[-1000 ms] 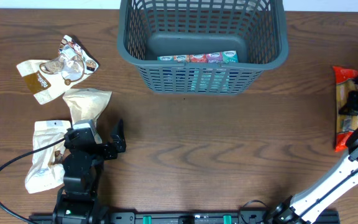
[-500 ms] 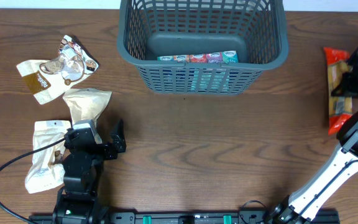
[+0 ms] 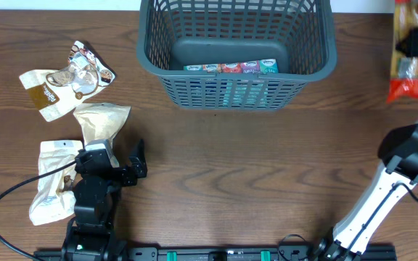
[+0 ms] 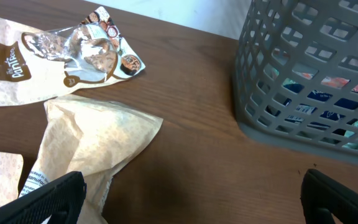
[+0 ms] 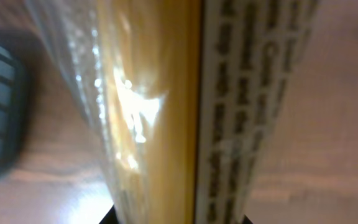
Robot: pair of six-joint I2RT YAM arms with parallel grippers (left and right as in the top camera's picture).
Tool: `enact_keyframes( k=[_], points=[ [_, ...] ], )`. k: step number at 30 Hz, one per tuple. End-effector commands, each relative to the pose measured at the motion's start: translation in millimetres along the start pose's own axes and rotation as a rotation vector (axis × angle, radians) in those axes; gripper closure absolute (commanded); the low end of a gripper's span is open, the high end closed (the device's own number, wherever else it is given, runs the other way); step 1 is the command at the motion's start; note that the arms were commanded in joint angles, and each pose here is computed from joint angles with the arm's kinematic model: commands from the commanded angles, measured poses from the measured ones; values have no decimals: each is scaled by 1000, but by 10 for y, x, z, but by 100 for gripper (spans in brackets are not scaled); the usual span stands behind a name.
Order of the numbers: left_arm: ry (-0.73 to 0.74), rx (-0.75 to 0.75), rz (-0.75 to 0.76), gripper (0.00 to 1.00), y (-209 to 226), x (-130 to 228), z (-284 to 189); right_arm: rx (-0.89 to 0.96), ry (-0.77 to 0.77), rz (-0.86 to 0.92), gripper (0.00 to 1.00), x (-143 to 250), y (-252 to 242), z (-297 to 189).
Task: Pack container
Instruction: 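Lift the spaghetti package with the right gripper and drop it into basket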
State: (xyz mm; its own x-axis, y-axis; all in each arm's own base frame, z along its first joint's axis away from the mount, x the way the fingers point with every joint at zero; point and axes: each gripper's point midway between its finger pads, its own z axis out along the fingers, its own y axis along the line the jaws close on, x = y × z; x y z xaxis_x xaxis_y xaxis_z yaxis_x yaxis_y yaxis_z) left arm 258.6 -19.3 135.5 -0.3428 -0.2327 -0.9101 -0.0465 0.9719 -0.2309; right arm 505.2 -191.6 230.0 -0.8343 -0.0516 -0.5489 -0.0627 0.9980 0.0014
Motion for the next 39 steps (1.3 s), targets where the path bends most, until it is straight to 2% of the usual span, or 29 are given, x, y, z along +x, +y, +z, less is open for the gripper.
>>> enact_keyframes(
  k=[1,5,10,13,17,19,24,33,37,39],
  points=[
    [-19,7,-10,1,-31,-95,-18,-11,-324,-186,99,-765,752,-1124],
    [-19,7,-10,1,-31,-95,-18,-21,-489,-374,99,-1092,1405,-1631],
    [-19,7,-10,1,-31,-95,-18,-35,-614,-640,99,-1257,2205,-1987],
    [-19,7,-10,1,-31,-95,-18,-64,-637,-847,99,-1213,2699,-2007],
    [-20,7,-10,2,-31,-96,-18,-171,-611,-1165,99,-945,3341,-1836],
    [-20,7,-10,1,-31,-96,-18,-236,-583,-1263,99,-806,3571,-1689],
    [-20,7,-10,1,-31,-96,-18,-365,-453,-1302,99,-560,3838,-1099],
    [-20,7,-10,1,-31,-97,-18,-492,-207,-1258,98,-167,3862,40],
    [-20,7,-10,1,-31,-97,-18,-509,-160,-1226,93,-96,3863,294],
    [-20,7,-10,1,-31,-97,-18,-509,-158,-1217,76,-99,3865,312]
  ],
)
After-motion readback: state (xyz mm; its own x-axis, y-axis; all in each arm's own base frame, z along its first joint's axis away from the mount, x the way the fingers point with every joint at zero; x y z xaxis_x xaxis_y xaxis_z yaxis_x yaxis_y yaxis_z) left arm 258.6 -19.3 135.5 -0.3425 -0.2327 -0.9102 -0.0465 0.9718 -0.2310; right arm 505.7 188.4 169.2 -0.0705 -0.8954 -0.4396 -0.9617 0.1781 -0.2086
